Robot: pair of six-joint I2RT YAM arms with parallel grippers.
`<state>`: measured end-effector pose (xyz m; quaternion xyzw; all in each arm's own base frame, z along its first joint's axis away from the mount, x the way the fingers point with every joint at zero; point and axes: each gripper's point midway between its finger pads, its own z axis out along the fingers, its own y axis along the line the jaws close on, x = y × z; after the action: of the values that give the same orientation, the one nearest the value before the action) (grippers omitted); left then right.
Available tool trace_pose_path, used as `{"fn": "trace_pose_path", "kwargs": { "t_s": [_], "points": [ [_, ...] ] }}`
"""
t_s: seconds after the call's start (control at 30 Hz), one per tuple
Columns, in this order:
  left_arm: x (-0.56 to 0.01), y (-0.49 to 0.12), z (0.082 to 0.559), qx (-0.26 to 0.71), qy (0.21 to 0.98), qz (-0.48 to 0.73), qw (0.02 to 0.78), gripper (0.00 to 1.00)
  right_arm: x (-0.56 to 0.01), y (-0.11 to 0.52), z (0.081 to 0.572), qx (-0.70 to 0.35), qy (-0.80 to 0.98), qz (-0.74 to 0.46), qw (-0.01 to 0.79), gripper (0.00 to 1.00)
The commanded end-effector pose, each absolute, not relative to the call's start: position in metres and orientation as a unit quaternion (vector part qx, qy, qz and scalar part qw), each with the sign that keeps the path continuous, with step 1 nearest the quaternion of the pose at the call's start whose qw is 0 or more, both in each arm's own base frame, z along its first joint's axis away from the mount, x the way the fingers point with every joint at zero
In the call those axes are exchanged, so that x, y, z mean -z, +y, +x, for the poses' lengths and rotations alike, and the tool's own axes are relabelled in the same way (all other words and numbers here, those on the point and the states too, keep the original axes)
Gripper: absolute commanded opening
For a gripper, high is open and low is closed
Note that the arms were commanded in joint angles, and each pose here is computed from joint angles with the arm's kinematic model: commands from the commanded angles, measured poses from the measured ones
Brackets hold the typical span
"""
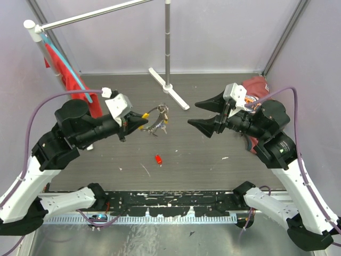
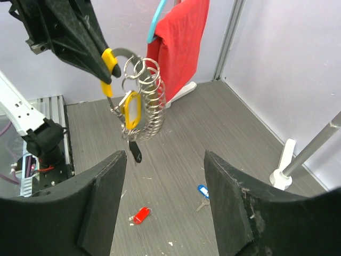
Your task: Put the keys on the keyring
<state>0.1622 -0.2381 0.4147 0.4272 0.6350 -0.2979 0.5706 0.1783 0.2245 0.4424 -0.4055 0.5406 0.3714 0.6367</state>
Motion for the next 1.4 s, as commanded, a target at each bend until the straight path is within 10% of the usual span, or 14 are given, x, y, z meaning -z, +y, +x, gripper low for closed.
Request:
{"fn": "trace_pose_path", "kwargs": {
  "t_s": [0.0, 0.67, 0.87, 1.37],
  "points": [
    [-0.451, -0.240, 0.172, 0.304, 0.605, 0.389, 0.625, 0.00, -0.455, 0.228, 0.176, -0.376, 0.522, -0.415, 0.643, 0.67],
    [-0.506, -0.258, 0.148, 0.418, 0.476, 0.354, 0.688, 0.00, -0.526, 0.233, 0.168, -0.403, 0.427, -0.402, 0.702, 0.60],
    [-0.507, -0.260, 0.148, 0.424, 0.474, 0.353, 0.686, 0.00, -0.552, 0.224, 0.178, -0.430, 0.454, -0.321, 0.711, 0.42],
    [-0.490, -0.265, 0.180, 0.367, 0.509, 0.341, 0.700, 0.00, -0.561, 0.236, 0.192, -0.644, 0.517, -0.088, 0.557, 0.44]
  ]
}}
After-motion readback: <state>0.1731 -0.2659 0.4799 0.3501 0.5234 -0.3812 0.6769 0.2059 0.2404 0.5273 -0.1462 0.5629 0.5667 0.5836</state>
